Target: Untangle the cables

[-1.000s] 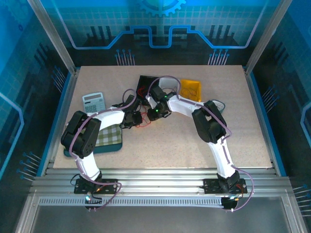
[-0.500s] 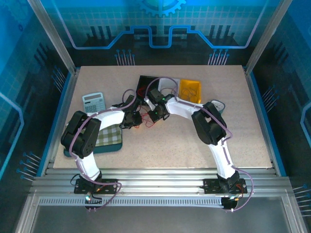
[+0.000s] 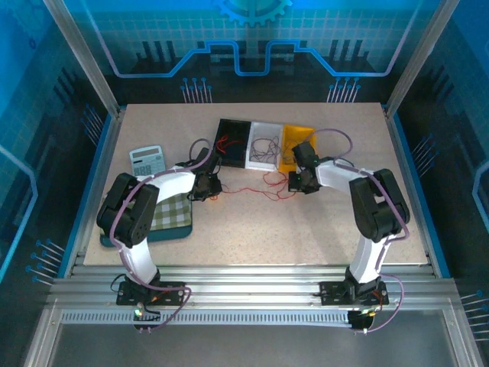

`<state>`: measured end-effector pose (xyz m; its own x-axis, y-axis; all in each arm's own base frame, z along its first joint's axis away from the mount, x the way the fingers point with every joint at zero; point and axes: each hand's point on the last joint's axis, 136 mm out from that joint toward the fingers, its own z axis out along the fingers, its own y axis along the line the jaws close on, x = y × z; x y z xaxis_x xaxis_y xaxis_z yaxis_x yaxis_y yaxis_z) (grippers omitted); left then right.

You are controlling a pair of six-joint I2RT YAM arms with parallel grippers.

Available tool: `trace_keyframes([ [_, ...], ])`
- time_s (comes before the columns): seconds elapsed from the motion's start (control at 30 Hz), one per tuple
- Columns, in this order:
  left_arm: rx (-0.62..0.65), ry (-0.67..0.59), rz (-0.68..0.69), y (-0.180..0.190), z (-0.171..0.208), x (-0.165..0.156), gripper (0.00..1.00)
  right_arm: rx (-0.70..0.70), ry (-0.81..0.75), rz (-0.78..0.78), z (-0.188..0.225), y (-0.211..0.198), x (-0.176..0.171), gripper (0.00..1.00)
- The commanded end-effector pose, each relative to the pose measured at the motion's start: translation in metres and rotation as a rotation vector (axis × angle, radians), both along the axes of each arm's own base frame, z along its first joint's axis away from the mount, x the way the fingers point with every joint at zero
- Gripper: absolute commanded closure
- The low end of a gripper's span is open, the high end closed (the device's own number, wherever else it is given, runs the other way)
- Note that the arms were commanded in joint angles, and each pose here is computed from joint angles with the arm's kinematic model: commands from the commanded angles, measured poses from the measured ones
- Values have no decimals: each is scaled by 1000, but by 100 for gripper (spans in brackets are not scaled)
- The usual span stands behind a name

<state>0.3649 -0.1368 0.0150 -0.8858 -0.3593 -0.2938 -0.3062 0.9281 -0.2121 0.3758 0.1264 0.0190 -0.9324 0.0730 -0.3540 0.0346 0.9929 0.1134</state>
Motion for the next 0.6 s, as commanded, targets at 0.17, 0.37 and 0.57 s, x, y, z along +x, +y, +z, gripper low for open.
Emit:
trace_keyframes([
  [0.17,192,86,147,46,-12,-20,87,5,-42,-158,7,-28,-5,100],
  [0.37,332,69,321,84,4,-35,91,5,-60,-345,5,-68,-18,100],
  [0.57,314,42,356,85,12,-32,100,49,-78,-497,2,-91,-29,100],
])
